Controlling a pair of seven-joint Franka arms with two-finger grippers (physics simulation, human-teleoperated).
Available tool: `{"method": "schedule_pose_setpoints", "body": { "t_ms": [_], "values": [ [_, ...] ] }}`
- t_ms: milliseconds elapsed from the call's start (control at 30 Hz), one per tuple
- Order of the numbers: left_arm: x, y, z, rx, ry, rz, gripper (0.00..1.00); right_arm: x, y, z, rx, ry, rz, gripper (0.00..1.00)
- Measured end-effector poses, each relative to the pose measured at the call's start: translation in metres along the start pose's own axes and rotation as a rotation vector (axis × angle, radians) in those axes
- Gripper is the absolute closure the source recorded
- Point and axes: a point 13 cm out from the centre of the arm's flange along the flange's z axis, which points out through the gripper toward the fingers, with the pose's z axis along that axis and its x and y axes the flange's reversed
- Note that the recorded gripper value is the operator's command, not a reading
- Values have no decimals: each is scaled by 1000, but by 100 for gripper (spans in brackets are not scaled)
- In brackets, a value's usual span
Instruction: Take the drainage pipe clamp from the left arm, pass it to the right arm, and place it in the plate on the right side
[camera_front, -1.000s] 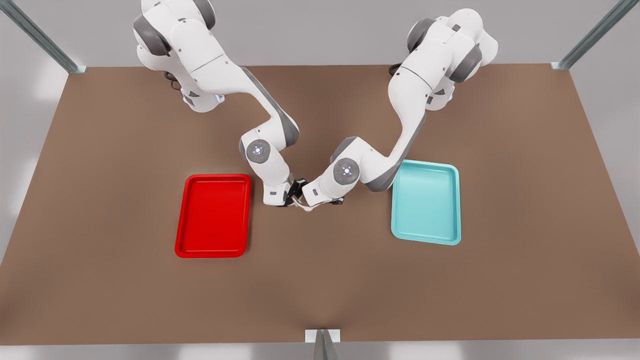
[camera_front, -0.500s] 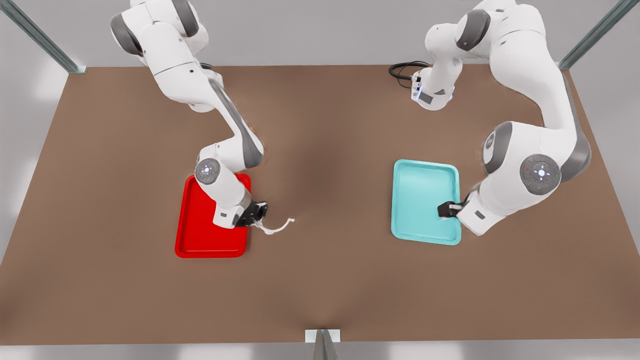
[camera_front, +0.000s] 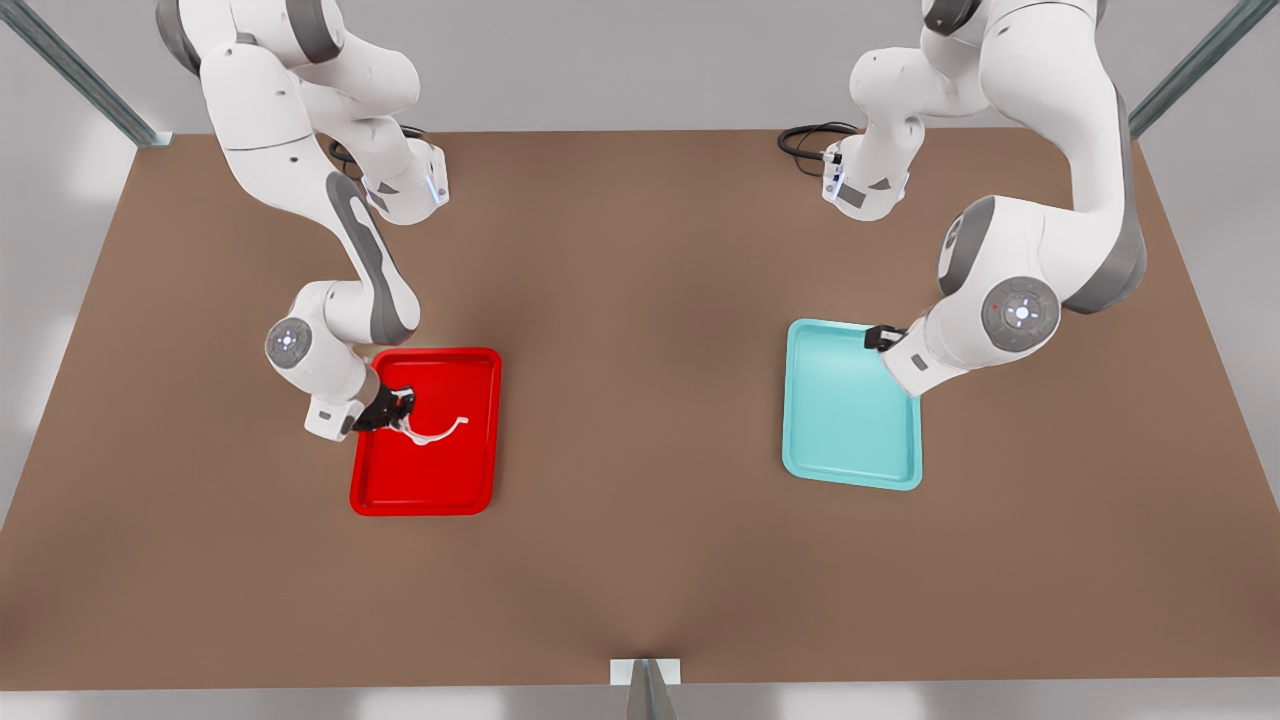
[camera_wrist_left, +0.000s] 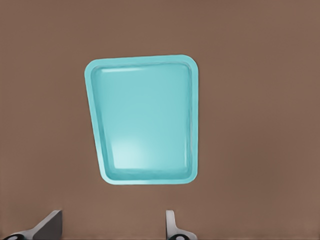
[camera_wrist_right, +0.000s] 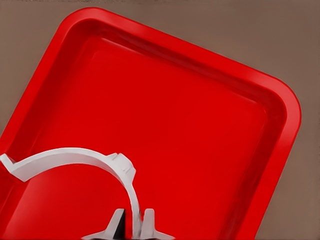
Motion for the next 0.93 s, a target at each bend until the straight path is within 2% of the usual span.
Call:
{"method": "schedule_pose_setpoints", "body": {
  "t_ms": [167,267,300,400,467,600,667,733,933],
  "values": [
    [2,7,2,2,15,-8,0,-22,-11,-20,33,-63,-43,0],
    [3,22,3,11,20,-30,0,-112,-32,-114,50,-165,-64,0],
    [4,28,1,15,18,-39,0,-138,-34,-144,36,-169,-64,0],
    [8,38,-10,26,12,-50,0,-149,-20,-195,23,-51,-67,0],
    [10,35,-8,36,26,-43,0,-163,-8,-279,72,-17,-75,0],
    [17,28,-11,42,43,-24,0,-112,5,-354,76,140,5,0],
    [19,27,-10,43,51,-20,0,-84,4,-359,22,217,37,0],
    [20,27,-9,45,59,-18,0,-64,3,-359,35,294,79,0],
    [22,26,-8,45,70,-8,0,4,14,-369,24,417,200,0]
  ]
}}
